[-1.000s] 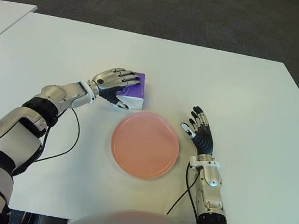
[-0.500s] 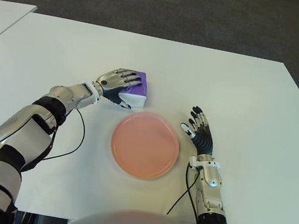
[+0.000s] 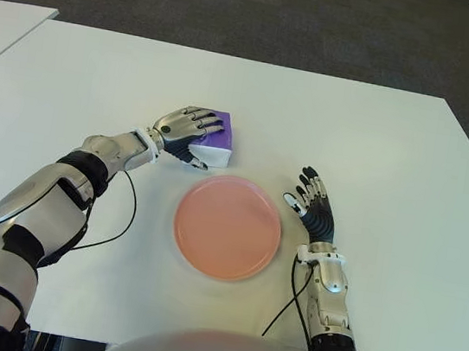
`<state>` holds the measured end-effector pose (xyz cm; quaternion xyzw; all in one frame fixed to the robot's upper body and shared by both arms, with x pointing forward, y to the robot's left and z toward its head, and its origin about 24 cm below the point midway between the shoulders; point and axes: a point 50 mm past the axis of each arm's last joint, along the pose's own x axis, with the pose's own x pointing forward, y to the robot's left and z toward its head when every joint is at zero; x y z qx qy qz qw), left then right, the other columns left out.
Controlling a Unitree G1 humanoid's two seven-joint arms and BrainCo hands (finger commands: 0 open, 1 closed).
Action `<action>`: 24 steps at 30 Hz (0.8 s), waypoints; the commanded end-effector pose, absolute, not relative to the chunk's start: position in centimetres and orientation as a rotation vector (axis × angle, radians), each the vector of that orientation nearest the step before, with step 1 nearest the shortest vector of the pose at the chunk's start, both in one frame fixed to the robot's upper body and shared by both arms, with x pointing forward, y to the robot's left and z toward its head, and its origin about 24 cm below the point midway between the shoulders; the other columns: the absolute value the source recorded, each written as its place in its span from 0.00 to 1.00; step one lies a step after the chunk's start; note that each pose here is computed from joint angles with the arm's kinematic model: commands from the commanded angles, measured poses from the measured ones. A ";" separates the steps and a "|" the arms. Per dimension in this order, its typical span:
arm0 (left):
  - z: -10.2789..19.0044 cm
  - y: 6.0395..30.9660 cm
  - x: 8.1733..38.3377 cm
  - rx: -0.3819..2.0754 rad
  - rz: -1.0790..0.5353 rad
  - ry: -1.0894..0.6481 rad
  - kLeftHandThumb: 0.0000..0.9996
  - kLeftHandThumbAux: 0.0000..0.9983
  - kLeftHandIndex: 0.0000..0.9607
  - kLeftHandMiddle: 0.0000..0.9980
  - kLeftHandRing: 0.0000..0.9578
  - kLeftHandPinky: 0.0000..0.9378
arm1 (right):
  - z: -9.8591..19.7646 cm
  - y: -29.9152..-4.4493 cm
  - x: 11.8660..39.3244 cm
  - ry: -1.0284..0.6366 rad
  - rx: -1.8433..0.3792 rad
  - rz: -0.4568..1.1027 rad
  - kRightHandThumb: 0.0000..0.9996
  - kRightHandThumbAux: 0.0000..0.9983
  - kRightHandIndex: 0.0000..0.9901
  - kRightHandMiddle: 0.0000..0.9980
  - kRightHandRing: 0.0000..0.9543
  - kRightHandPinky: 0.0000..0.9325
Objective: Put the tissue paper into the plate.
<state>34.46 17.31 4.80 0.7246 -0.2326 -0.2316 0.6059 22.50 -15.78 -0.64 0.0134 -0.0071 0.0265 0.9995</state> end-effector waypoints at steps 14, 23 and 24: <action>5.0 17.0 34.2 1.749 -0.420 -0.768 0.03 0.34 0.00 0.00 0.00 0.00 | -4.0 -15.9 20.2 0.170 0.093 0.049 0.02 0.65 0.00 0.03 0.00 0.00; 4.8 17.2 34.2 1.805 -0.333 -0.874 0.04 0.35 0.00 0.00 0.00 0.00 | -3.9 -15.8 20.1 0.165 0.087 0.058 0.02 0.64 0.00 0.04 0.00 0.00; 4.8 17.2 34.2 1.810 -0.328 -0.876 0.04 0.35 0.00 0.00 0.00 0.00 | -3.9 -15.7 20.1 0.165 0.088 0.058 0.02 0.64 0.00 0.04 0.00 0.00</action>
